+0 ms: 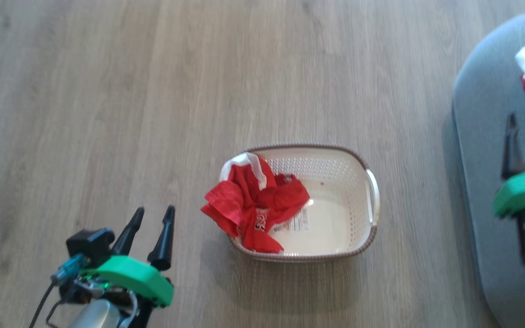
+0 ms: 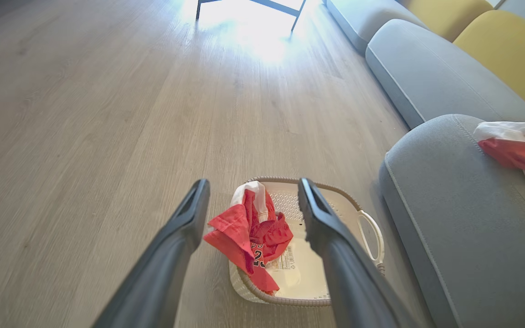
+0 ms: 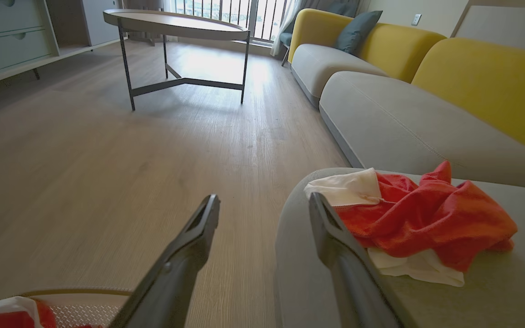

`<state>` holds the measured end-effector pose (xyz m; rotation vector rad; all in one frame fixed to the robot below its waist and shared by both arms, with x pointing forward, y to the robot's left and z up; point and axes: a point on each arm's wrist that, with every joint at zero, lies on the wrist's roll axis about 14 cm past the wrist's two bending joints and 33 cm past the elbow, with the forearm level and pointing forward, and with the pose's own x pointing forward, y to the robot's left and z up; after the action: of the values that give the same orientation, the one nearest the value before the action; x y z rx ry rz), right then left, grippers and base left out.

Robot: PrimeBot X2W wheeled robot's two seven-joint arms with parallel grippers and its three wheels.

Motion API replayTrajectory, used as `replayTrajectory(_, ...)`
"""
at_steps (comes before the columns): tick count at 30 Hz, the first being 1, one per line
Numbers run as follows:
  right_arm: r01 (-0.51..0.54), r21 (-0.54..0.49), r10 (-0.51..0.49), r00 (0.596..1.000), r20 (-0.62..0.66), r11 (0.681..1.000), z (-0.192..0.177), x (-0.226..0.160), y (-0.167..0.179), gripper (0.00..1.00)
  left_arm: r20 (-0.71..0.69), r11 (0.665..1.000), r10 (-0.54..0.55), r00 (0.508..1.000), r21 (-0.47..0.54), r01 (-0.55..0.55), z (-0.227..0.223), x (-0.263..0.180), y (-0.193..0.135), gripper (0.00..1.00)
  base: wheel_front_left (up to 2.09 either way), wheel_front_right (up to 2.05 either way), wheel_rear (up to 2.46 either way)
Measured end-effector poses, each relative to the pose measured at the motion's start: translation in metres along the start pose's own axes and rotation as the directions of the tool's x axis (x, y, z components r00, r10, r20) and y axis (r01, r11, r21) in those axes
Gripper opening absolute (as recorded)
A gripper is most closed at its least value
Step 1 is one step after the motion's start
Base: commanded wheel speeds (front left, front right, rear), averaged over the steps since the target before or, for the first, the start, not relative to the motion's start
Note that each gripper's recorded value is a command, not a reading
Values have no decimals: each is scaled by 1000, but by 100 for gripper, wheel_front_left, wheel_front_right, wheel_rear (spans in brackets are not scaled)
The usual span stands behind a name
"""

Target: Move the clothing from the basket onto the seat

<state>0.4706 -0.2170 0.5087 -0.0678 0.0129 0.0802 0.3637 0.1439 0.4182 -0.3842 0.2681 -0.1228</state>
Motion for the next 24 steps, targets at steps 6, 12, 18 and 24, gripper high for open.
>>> replayTrajectory(6, -43, -14, 44, 996, 72, 999, 5, -21, 25, 100, 36, 997, 74, 997, 3, -74, 9, -23, 21, 100, 0, 0, 0)
replayTrajectory(12, -49, -11, 49, 997, 64, 999, -6, -49, 42, 100, 88, 993, 100, 991, 55, -105, 21, -40, 32, 100, 0, 0, 0)
replayTrajectory(18, -62, 26, 62, 998, -9, 998, -32, -82, 62, 100, 146, 987, 125, 981, 86, -138, 34, -55, 40, 100, 0, 0, 0)
replayTrajectory(24, -101, 38, 102, 994, -27, 994, -37, -98, 81, 100, 168, 985, 128, 978, 94, -145, 36, -62, 39, 100, 0, 0, 0)
